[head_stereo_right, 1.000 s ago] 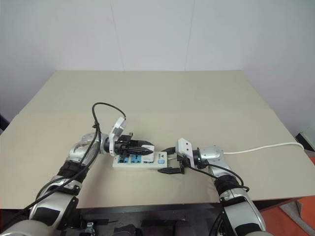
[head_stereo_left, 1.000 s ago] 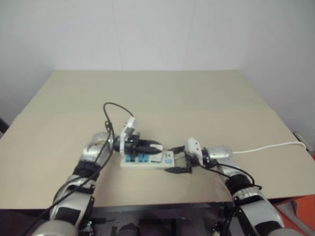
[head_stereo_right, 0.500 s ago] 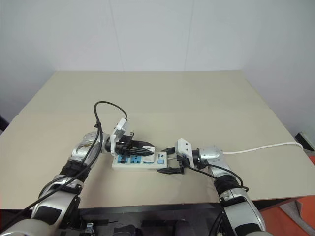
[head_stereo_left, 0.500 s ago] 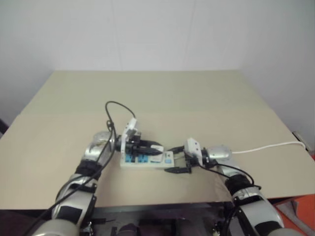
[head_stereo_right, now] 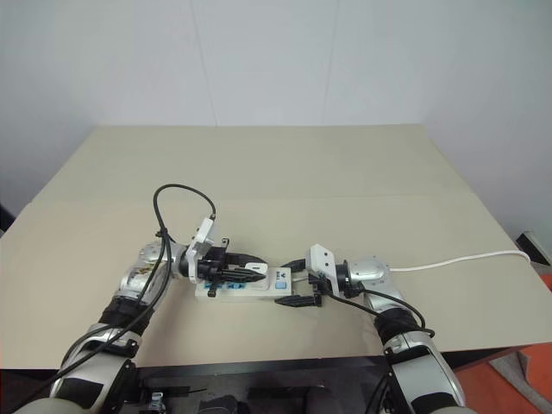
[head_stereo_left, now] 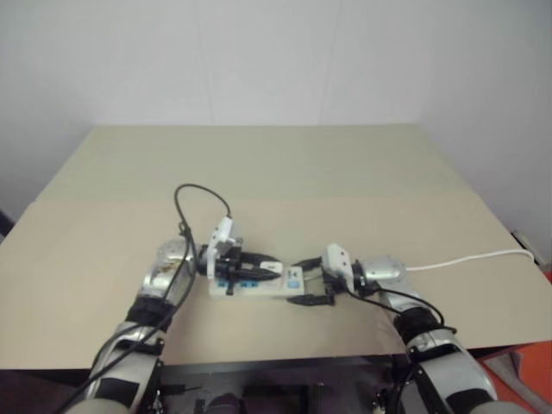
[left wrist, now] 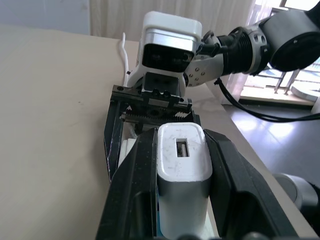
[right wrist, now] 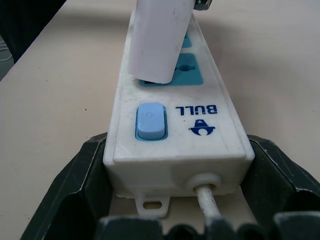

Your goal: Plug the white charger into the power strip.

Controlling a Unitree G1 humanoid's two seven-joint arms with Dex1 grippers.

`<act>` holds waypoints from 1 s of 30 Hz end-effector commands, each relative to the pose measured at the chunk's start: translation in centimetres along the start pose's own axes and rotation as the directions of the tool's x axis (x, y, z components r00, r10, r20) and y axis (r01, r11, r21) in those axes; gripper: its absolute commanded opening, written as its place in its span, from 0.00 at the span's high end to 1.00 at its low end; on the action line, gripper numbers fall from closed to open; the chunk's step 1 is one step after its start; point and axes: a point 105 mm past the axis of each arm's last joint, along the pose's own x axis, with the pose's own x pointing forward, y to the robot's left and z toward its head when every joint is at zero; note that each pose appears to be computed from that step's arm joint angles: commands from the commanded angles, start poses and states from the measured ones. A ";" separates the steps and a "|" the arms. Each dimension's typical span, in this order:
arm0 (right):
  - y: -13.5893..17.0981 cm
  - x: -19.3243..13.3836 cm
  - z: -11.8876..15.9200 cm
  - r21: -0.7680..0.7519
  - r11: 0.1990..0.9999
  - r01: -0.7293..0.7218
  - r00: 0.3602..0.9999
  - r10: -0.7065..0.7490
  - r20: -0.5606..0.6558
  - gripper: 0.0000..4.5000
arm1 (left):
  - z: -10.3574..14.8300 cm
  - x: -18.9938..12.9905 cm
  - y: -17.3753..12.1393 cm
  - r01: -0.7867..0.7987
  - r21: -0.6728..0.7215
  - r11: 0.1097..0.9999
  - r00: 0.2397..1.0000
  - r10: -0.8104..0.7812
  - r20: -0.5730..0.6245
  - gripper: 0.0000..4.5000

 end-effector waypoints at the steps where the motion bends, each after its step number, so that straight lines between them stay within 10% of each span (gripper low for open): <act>1: 1.1 -0.1 -1.8 0.038 0.999 -0.015 0.998 0.017 -0.060 0.24 | -3.3 -0.5 -0.6 -0.009 -0.044 0.999 0.991 0.003 -0.137 0.77; 30: 1.3 0.2 -2.2 0.032 0.999 -0.011 0.997 0.014 -0.078 0.24 | -8.8 -2.2 -1.6 -0.094 -0.148 0.985 0.954 0.046 -0.295 0.77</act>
